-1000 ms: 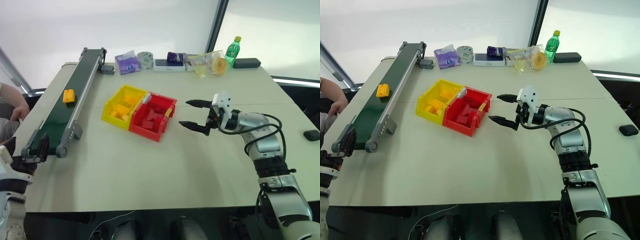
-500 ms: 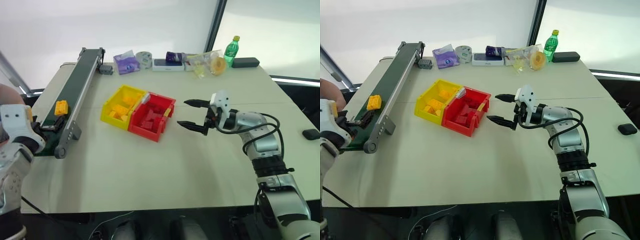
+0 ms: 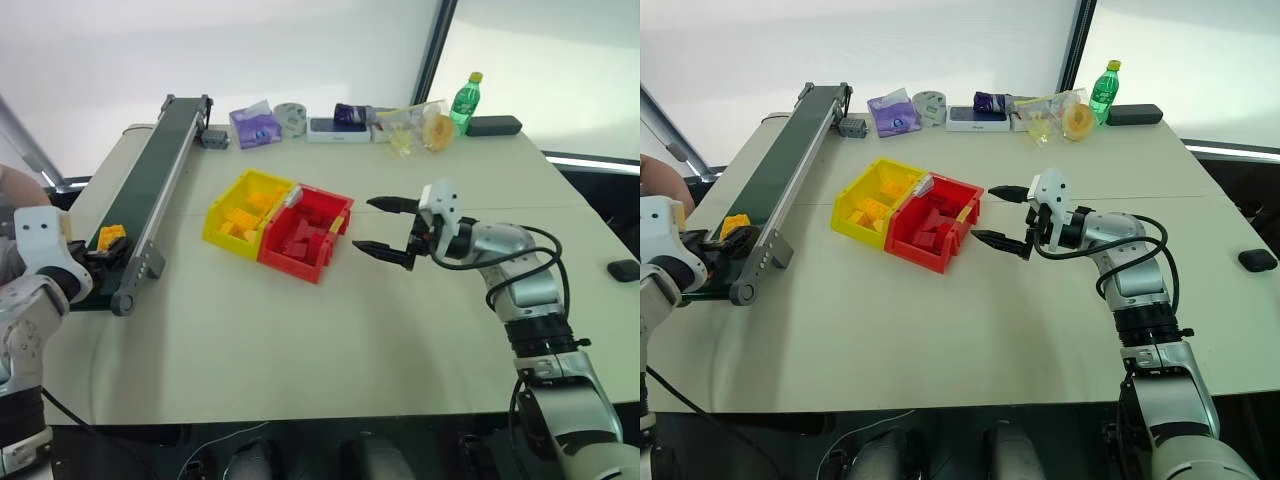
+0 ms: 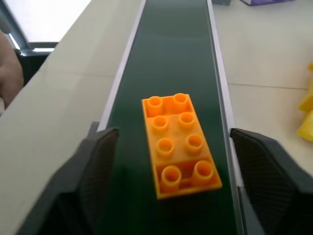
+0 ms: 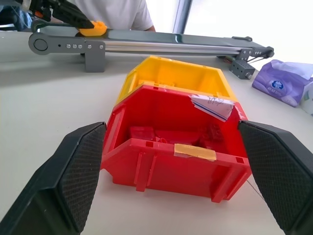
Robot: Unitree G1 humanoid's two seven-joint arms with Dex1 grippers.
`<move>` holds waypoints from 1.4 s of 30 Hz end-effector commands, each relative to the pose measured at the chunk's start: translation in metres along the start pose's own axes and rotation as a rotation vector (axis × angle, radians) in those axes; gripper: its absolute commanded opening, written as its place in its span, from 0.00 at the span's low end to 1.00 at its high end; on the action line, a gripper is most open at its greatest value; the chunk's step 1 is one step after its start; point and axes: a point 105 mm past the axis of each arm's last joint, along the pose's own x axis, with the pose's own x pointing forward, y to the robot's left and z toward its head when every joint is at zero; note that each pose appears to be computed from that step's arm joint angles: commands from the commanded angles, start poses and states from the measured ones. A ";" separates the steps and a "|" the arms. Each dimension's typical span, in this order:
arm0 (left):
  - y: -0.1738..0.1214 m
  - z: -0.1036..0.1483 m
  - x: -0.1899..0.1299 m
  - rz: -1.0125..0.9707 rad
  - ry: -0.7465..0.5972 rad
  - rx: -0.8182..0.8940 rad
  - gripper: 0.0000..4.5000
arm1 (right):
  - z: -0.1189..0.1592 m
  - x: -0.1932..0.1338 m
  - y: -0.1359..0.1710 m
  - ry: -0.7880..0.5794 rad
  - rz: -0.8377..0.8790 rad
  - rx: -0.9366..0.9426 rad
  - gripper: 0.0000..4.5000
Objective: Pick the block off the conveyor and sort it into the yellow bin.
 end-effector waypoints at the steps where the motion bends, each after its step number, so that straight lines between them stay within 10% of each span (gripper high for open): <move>1: 0.006 0.006 -0.005 0.021 -0.016 -0.004 0.45 | 0.015 -0.002 -0.002 -0.040 -0.009 -0.040 1.00; 3: 0.007 0.008 -0.007 0.028 -0.031 -0.005 0.27 | 0.016 -0.003 -0.003 -0.042 -0.011 -0.038 1.00; 14: -0.060 0.072 -0.020 -0.229 -0.340 -0.006 0.28 | 0.016 -0.002 -0.004 -0.042 -0.012 -0.035 1.00; 34: -0.200 0.045 0.081 -0.380 -0.253 0.044 0.28 | 0.012 -0.002 -0.002 -0.040 -0.019 -0.035 1.00; 40: -0.206 0.051 0.084 -0.410 -0.285 0.003 0.95 | 0.011 -0.005 -0.002 -0.035 -0.024 -0.033 1.00; 42: -0.204 0.056 0.080 -0.405 -0.318 0.017 0.99 | 0.010 -0.005 -0.002 -0.032 -0.024 -0.031 1.00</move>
